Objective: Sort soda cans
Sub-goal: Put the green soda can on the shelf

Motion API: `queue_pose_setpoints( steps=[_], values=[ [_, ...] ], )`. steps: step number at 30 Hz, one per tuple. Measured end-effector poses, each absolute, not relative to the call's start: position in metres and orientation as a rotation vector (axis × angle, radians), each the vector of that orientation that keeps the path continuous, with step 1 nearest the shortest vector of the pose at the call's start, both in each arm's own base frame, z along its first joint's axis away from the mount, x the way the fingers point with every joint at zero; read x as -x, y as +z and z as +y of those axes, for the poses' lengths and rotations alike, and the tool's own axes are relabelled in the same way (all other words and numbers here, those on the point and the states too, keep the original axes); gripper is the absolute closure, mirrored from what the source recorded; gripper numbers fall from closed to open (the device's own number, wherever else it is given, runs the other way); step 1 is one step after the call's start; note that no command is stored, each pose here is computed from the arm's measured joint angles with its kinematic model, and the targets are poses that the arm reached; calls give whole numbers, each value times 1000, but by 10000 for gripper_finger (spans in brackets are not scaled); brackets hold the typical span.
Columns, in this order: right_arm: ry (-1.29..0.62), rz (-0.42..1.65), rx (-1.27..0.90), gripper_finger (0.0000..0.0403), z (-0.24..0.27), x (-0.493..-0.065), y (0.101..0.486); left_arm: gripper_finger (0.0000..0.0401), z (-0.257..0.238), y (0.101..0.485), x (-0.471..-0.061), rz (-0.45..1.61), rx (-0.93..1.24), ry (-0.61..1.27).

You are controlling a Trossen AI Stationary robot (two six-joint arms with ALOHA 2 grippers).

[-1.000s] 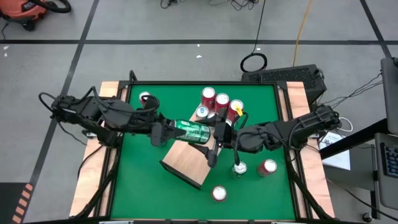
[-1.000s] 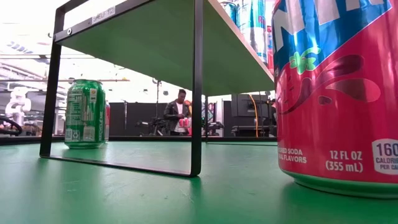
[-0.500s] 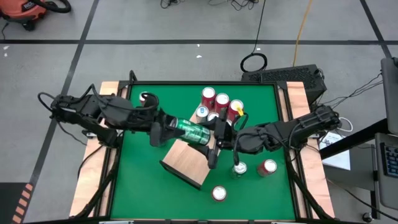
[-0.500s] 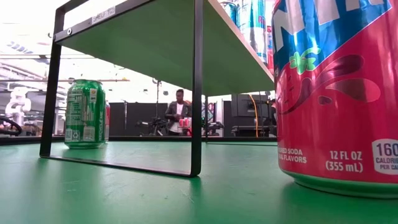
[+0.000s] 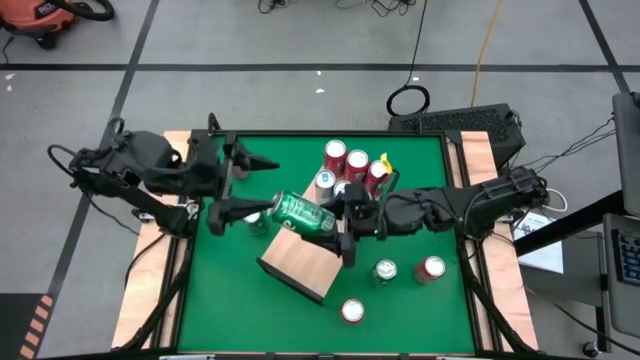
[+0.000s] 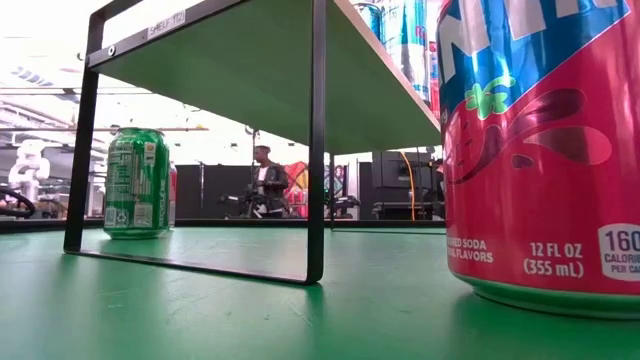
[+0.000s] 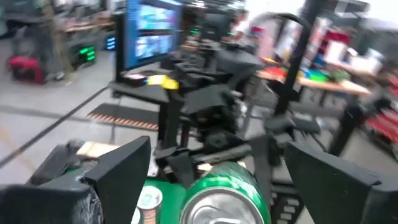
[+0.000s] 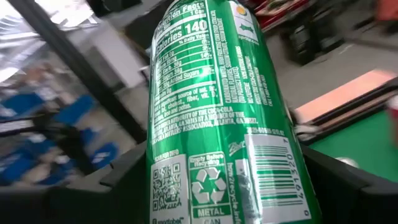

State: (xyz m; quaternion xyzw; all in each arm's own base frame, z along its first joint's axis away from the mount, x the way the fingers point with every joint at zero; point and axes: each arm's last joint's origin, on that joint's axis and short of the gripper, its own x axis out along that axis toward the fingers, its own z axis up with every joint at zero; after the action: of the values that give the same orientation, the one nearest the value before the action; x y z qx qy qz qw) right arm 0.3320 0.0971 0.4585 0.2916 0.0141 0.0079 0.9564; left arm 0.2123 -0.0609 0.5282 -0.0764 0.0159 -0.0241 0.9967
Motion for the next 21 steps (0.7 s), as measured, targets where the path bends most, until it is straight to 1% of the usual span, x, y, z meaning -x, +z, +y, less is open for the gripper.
queue_pose_setpoints(
  steps=[6,10,14,21],
  values=[
    [164,51,-706,103,87,-335,462,31,-67,528,-207,38,26,-236],
    [249,83,-774,103,81,-337,463,36,-74,523,-205,73,-105,-315],
    [316,111,-809,103,78,-337,463,38,-80,517,-205,100,-301,-353],
    [435,140,-899,103,72,-338,467,38,-88,513,-207,114,-469,-299]
  ],
)
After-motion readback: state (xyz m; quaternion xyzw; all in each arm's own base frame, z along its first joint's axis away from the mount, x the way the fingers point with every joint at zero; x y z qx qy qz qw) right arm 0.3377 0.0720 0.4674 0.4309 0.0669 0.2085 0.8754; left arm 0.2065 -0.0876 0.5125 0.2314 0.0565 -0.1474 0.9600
